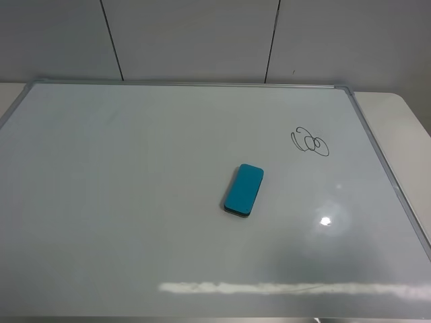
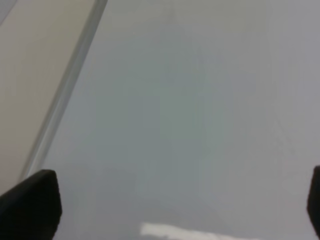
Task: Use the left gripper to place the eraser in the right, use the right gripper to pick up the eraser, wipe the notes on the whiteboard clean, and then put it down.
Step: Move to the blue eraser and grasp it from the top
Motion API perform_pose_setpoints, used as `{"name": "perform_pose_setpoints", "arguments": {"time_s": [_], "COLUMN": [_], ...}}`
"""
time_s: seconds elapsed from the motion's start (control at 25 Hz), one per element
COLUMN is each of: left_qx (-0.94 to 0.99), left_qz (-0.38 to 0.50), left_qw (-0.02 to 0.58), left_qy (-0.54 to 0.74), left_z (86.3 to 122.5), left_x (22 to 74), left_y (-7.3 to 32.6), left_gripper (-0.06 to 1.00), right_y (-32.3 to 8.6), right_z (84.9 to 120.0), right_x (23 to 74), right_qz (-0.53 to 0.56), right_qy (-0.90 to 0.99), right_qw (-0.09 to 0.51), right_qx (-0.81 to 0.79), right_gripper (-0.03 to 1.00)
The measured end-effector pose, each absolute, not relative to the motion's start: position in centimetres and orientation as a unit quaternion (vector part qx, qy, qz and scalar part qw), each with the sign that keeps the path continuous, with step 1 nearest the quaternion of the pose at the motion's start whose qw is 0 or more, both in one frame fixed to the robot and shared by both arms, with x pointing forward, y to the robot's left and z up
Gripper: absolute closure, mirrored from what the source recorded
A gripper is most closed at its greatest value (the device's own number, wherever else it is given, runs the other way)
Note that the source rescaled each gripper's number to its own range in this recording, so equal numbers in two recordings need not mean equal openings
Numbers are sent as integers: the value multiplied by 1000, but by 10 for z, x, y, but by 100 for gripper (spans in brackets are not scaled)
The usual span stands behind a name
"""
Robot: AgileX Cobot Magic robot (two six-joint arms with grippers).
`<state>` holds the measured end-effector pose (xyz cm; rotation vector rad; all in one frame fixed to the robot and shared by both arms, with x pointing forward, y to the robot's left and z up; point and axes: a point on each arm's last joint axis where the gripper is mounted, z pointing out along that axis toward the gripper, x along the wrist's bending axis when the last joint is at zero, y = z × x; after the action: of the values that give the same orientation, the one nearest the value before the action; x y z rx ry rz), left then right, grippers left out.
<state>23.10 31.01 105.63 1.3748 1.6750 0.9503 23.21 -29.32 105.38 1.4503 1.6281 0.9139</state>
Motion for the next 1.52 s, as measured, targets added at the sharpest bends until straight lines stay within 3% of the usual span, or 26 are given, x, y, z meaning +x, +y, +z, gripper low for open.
{"name": "perform_pose_setpoints", "arguments": {"time_s": [0.88,1.16,1.24,1.52], "left_qx": [538,538,538,538], "left_qz": [372,372,372,372], "left_qw": [378,378,378,378], "left_qy": [655,655,655,655], "left_z": [1056,1056,1056,1056], "left_x": [231,231,231,231], "left_y": [310,310,310,310], "left_gripper": [-6,-6,-6,-6], "right_y": [-293,-289,-287,-277], "right_z": [1054,1055,1057,1064], "right_x": [232,232,235,292], "right_qz": [366,392,389,389], "right_qy": [627,617,622,617], "right_qw": [376,346,331,190], "right_qx": [576,588,593,657], "right_gripper": [-3,-3,-3,-3]}}
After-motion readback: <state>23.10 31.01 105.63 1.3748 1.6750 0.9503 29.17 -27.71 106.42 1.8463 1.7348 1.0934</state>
